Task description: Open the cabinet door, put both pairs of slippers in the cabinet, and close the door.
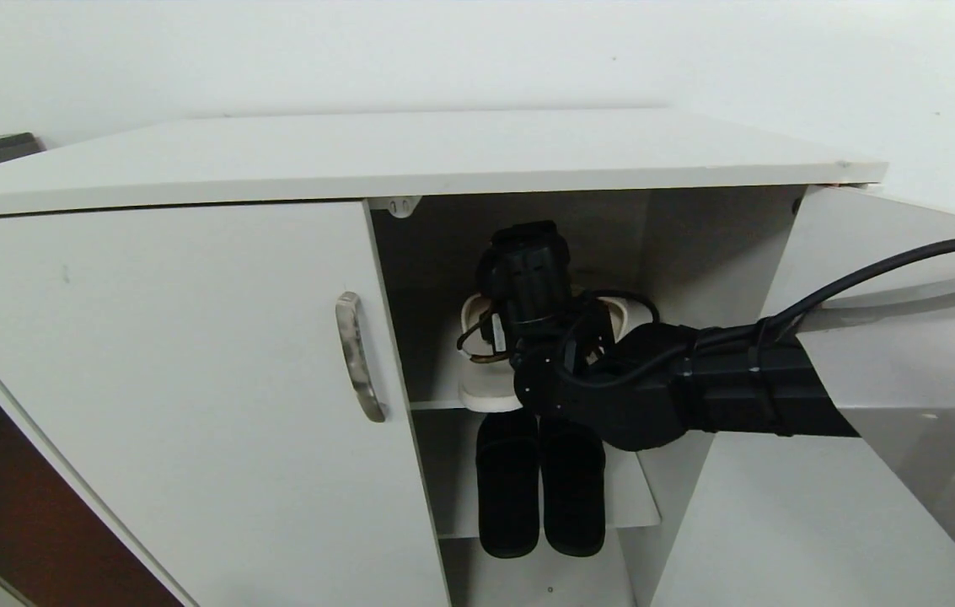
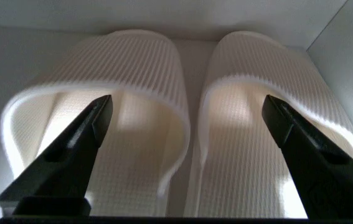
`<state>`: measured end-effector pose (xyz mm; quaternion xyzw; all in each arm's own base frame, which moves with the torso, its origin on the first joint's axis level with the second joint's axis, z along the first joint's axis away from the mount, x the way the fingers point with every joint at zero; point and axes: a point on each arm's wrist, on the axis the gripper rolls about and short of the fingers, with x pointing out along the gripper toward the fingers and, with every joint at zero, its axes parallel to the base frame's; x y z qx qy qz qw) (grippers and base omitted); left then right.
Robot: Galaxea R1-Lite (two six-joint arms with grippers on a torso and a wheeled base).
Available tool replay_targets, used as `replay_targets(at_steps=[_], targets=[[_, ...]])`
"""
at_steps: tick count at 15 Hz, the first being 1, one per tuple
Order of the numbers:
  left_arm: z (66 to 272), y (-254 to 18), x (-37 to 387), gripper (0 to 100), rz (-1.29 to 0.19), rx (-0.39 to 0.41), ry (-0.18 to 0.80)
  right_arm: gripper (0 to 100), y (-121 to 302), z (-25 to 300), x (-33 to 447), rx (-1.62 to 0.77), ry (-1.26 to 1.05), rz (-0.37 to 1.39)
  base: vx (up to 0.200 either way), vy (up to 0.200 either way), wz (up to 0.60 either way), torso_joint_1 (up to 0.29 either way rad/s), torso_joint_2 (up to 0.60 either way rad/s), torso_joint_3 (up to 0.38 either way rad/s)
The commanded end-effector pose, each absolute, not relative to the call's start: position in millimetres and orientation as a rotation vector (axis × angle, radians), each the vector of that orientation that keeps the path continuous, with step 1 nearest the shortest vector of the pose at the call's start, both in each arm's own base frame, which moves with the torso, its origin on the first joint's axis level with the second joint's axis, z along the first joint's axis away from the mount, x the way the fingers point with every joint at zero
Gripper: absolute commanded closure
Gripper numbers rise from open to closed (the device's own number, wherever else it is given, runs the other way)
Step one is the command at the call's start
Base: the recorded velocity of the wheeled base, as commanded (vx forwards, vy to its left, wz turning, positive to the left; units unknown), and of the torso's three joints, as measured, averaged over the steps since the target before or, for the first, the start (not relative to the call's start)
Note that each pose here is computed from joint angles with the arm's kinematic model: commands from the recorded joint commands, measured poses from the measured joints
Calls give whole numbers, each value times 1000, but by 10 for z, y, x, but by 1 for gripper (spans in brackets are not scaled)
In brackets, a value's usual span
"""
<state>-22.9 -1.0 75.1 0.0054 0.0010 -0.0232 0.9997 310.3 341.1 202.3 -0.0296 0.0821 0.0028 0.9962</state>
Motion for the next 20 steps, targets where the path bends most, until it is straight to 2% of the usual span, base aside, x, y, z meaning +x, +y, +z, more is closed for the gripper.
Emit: replay_targets(at_steps=[1, 4, 8, 10, 11, 12, 15, 20], targets=[[752, -10, -228, 100, -46, 11, 3, 0, 3374, 2179, 2931, -49, 147, 7, 0, 0, 0, 0, 0, 0], [752, -10, -228, 100, -46, 11, 3, 0, 3332, 2242, 2788, -55, 148, 15, 0, 0, 0, 0, 0, 0], [752, -10, -228, 100, -46, 11, 3, 0, 3185, 2265, 2272, -97, 182, 103, 0, 0, 0, 0, 0, 0], [752, -10, -228, 100, -46, 11, 3, 0, 3001, 2234, 1786, -113, 204, 234, 0, 0, 0, 0, 0, 0], [752, -10, -228, 100, -46, 11, 3, 100, 3001, 2234, 1786, -113, 204, 234, 0, 0, 0, 0, 0, 0], [752, -10, -228, 100, -46, 11, 3, 100, 2831, 2194, 1563, -91, 192, 292, 0, 0, 0, 0, 0, 0], [752, -10, -228, 100, -46, 12, 3, 100, 2623, 2129, 1302, -86, 178, 391, 0, 0, 0, 0, 0, 0], [752, -10, -228, 100, -46, 9, 3, 100, 2656, 2053, 1286, -112, 192, 405, 0, 0, 0, 0, 0, 0]])
